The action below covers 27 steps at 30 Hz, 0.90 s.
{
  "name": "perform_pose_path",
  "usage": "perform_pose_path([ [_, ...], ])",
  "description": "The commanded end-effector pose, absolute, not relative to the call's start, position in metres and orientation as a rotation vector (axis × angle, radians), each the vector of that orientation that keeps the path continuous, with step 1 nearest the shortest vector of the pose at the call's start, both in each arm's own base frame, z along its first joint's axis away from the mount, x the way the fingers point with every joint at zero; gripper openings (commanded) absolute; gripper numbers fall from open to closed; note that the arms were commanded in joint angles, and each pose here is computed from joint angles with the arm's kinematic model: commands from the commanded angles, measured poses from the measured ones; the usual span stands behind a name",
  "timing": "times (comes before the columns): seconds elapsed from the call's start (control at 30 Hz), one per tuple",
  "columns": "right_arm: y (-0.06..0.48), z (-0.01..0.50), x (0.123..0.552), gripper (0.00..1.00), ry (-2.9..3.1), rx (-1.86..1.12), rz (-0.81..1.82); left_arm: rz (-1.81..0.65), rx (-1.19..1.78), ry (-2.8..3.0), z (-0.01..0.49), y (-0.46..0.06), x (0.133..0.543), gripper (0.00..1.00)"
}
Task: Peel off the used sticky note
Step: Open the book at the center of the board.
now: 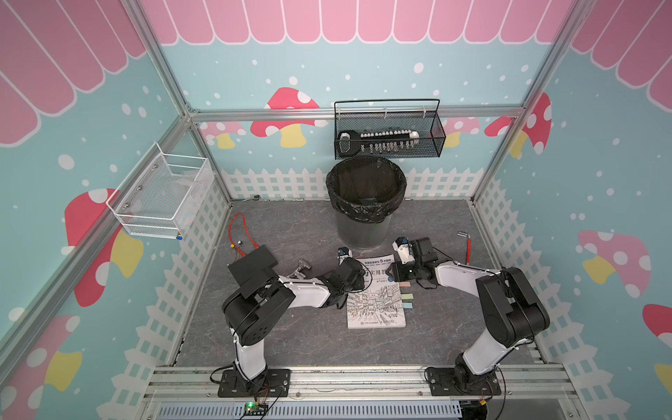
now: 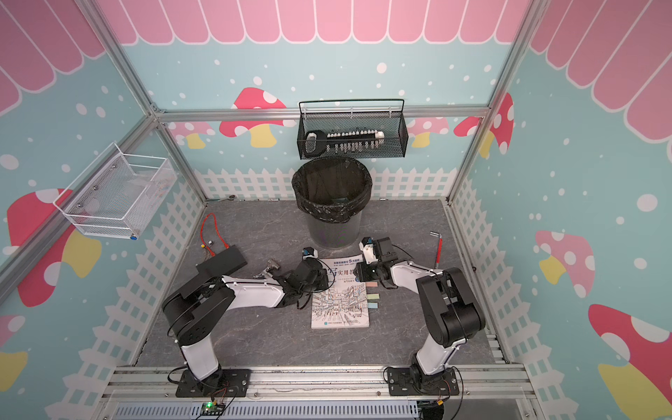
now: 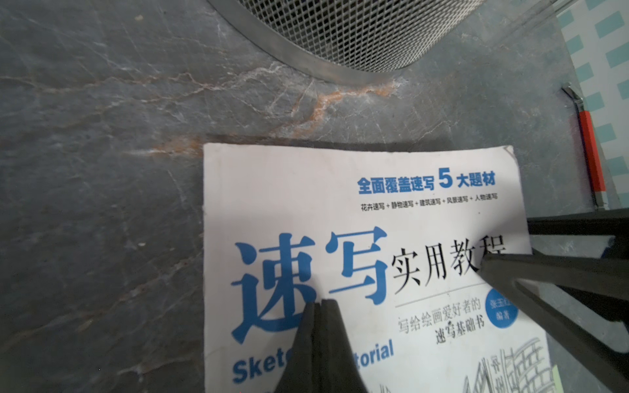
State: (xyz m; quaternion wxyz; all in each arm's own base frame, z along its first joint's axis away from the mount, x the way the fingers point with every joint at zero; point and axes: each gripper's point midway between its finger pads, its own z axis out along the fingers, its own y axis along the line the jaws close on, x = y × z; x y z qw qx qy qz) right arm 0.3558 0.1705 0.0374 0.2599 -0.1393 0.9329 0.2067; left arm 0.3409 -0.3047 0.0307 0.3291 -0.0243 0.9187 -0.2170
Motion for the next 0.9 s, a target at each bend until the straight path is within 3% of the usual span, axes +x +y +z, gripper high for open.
perform_pose_path([
  [0.0, 0.185, 0.042, 0.355, 0.49, 2.506, -0.423, 0.624, -0.239, -0.03, 2.717, -0.053, -0.243, 0.288, 0.0],
  [0.5, 0.194, 0.07, 0.35, 0.49, 2.451, -0.469, 0.634, -0.242, -0.032, 2.725, -0.056, -0.245, 0.288, 0.0],
  [0.87, 0.21, 0.056, 0.339, 0.49, 2.477, -0.527, 0.699, -0.24, -0.034, 2.727, -0.057, -0.244, 0.287, 0.0],
])
